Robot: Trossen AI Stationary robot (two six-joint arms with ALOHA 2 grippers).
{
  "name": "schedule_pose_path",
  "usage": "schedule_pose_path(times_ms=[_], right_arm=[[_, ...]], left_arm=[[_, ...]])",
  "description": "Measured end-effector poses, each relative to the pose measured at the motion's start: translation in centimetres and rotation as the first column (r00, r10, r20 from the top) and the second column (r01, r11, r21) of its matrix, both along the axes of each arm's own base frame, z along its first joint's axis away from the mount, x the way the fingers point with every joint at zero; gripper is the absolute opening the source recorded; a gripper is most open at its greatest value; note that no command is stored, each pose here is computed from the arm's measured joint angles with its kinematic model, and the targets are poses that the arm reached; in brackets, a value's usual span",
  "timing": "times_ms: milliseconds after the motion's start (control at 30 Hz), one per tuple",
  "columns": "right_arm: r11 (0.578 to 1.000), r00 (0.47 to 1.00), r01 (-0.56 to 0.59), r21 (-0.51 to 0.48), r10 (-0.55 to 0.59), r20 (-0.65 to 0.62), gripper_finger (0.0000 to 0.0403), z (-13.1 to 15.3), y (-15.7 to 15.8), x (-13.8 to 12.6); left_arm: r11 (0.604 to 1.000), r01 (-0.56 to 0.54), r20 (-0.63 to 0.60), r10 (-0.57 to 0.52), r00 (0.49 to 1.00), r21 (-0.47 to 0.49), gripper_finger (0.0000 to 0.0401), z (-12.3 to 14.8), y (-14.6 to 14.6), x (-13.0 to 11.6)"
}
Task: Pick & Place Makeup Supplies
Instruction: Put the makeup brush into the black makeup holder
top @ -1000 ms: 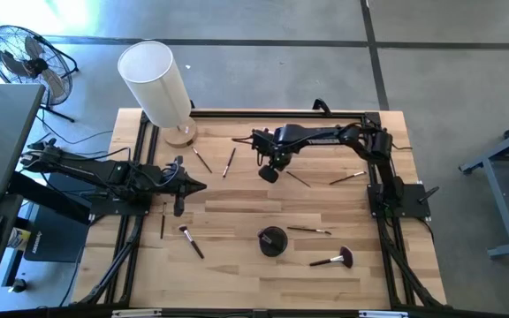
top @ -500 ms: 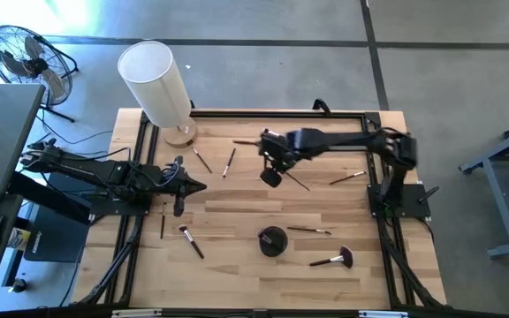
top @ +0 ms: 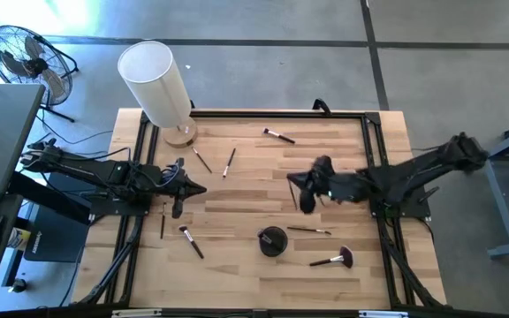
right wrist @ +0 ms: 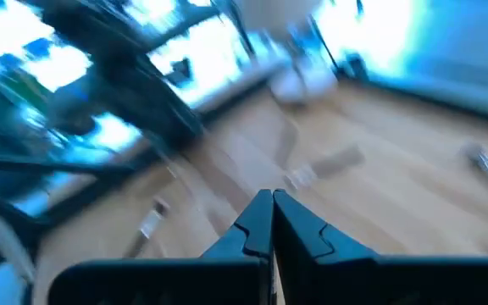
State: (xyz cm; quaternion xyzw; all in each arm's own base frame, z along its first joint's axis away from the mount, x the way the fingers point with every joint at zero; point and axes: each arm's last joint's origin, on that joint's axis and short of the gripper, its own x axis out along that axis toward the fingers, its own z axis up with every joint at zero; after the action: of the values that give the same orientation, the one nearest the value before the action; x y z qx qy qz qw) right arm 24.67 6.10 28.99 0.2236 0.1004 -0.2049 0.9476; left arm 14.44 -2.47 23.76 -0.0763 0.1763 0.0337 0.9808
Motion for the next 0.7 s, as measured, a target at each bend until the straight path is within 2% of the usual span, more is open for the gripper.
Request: schedule_pose_path(times_ms=[100,233,467,700], right_arm=[[0.993,0.988,-0.041,-0.111,0.057,0.146,0.0,-0.8,2.4,-0.2],[0.988,0.964,-0.025,-0.153,0.064,0.257,0.0,-1.7,4.9,-0.1],[0.978,0.974,-0.075,-0.196,0.114,0.195,0.0,-4.0,8.9,2.2],[0.97,0.986,-0.077,-0.229,0.108,0.128,0.0,-6.4,11.0,4.4]], left_arm=[[1.0,0.018,-0.001,-0.018,1.0,-0.007,0.0,0.0,-0.1,0.0],[1.0,0.028,-0.008,-0.029,1.0,-0.01,0.0,-0.1,-0.1,0.0],[0.999,0.019,-0.022,-0.019,1.0,-0.031,0.0,-0.2,-0.1,-0.1],[0.999,0.018,-0.023,-0.019,1.0,-0.035,0.0,-0.2,-0.1,-0.1]])
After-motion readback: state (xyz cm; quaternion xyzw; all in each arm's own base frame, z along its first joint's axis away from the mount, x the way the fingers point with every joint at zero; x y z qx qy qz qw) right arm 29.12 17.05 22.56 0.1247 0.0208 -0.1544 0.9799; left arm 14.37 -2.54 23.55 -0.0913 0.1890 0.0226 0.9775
